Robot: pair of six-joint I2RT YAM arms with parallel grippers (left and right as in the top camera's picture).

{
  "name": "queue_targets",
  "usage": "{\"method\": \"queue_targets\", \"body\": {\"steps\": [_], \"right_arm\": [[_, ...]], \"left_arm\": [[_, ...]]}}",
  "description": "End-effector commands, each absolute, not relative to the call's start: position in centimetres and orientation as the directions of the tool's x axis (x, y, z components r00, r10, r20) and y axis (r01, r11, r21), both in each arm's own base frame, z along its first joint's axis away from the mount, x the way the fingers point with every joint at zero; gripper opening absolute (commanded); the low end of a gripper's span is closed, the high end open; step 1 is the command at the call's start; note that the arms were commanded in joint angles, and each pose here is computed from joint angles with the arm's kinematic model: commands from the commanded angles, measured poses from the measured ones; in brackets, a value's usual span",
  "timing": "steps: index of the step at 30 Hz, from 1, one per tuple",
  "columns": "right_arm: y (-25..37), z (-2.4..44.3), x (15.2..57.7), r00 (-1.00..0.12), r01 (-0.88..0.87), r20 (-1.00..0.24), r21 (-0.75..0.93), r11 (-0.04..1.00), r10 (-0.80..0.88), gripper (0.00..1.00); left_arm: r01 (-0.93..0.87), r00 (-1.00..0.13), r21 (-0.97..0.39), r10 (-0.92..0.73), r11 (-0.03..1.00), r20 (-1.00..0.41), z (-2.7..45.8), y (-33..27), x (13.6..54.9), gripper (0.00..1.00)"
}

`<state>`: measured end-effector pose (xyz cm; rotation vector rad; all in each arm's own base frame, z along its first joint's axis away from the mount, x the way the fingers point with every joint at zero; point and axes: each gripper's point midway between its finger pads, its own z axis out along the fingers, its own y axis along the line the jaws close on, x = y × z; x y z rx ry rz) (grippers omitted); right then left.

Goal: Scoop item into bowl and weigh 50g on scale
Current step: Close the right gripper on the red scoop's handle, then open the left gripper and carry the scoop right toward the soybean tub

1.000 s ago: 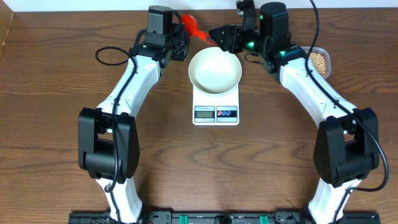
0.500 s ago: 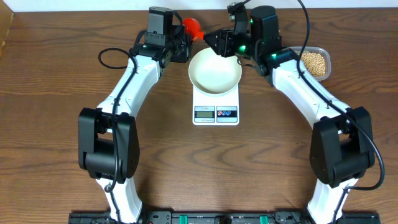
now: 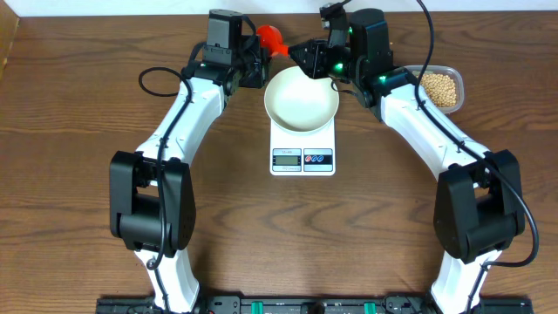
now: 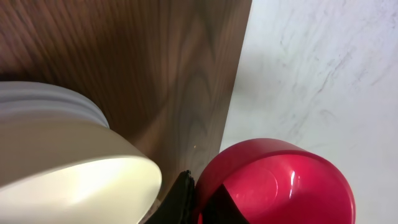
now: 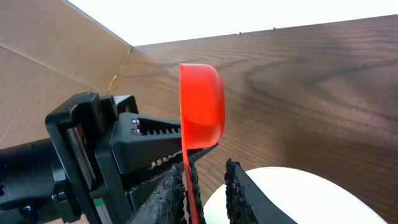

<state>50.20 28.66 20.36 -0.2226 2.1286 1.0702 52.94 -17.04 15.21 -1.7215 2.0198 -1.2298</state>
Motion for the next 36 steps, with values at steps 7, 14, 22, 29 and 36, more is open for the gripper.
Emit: {"method": "queue_targets", "body": {"steps": [7, 14, 22, 29, 36], "right_arm": [[30.08, 21.21, 49.75, -0.711, -0.469, -0.686, 0.625, 0.624, 0.153, 0.22], [30.15, 21.22, 49.71, -0.711, -0.47, -0.686, 0.625, 0.623, 0.152, 0.19], [30.16, 21.21, 49.7, -0.712, -0.47, -0.686, 0.625, 0.623, 0.152, 0.07], [30.09, 21.22, 49.75, -0.711, -0.469, -0.686, 0.625, 0.624, 0.153, 0.01], [29.58, 21.18, 50.12, -0.707, -0.459, -0.688, 0.622, 0.635, 0.162, 0.01]], "left_arm": [[-0.697, -0.306, -0.716, -0.886, -0.04, 0.348, 16.79, -17.31, 52.65, 0.07], [-0.697, -0.306, -0.716, -0.886, -0.04, 0.347, 16.76, -17.31, 52.65, 0.07], [-0.698, -0.315, -0.716, -0.883, -0.032, 0.347, 16.76, -17.84, 52.47, 0.07], [-0.697, -0.315, -0.716, -0.883, -0.033, 0.347, 16.78, -17.84, 52.47, 0.07], [-0.703, -0.312, -0.711, -0.884, -0.031, 0.347, 16.62, -17.8, 52.37, 0.92]]}}
